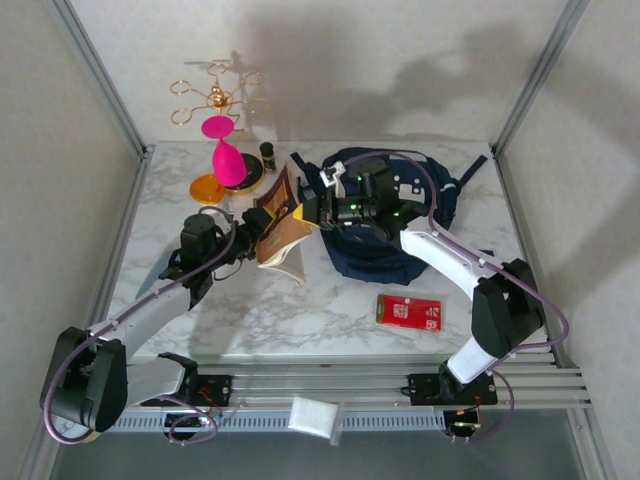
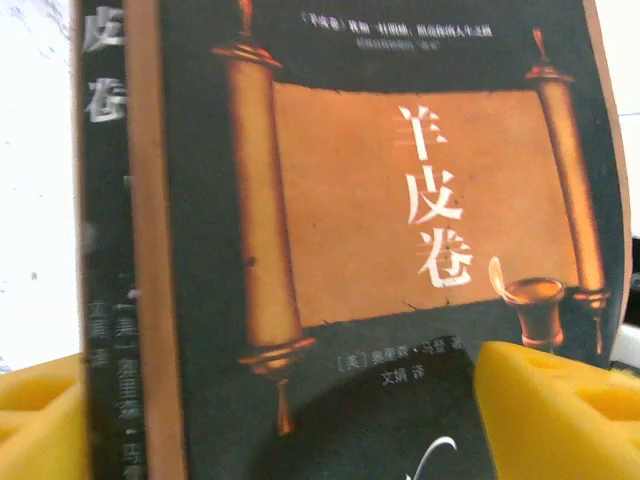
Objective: Pack the student bag
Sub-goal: Pass the book.
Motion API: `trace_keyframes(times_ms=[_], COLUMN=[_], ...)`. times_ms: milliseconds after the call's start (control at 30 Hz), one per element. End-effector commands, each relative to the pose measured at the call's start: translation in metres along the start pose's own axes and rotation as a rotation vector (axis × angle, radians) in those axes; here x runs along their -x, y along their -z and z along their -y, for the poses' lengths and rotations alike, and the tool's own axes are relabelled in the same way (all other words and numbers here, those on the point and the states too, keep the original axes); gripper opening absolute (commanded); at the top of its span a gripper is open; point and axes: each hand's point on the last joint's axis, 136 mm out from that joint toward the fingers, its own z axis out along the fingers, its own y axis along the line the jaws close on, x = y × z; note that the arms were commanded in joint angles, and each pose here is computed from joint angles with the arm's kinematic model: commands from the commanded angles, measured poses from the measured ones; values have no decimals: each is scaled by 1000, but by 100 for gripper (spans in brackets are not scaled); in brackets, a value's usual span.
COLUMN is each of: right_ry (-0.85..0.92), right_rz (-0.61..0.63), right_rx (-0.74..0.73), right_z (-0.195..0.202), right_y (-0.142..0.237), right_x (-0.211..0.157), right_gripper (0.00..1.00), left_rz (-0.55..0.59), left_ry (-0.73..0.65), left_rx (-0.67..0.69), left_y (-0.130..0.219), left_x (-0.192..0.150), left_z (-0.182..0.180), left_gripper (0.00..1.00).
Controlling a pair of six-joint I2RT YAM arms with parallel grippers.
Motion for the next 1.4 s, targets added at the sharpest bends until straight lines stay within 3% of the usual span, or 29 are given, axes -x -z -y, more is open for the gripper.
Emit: trace_keyframes(times_ms=[0, 200, 300, 400, 600, 667, 700, 933, 1067, 1367], right_ry=[41, -1, -5, -9, -84, -97, -98, -78, -44, -46], right_rz=[24, 27, 29, 42, 98, 80, 69, 48, 79, 155], right_rx=[42, -26, -39, -52, -58, -42, -28, 154, 203, 111], right_z=[-13, 15, 18, 19, 25, 22, 20, -17, -34, -11], right_y=[15, 26, 29, 36, 65, 67, 67, 73, 86, 105], right_x=[2, -5, -9, -8, -5, -8, -8, -13, -11, -5], right_gripper=[0, 0, 9, 32, 83, 96, 99, 99, 95, 49], left_rz=[-21, 3, 2, 3, -12, -36, -46, -77, -65, -54], left_ry=[-35, -51, -58, -58, -80, -100, -109, -107, -131, -245], left_rx=[-185, -226, -261, -285, -415, -460, -475, -540, -448, -231], left_y=[4, 9, 10, 11, 16, 16, 15, 6, -9, -32], left_x=[-5, -4, -5, -4, -8, -16, -18, -27, -24, -22], left_z=[57, 76, 87, 96, 136, 151, 157, 179, 161, 127], left_gripper=[67, 34, 18, 1, 0, 0, 0, 0, 0, 0])
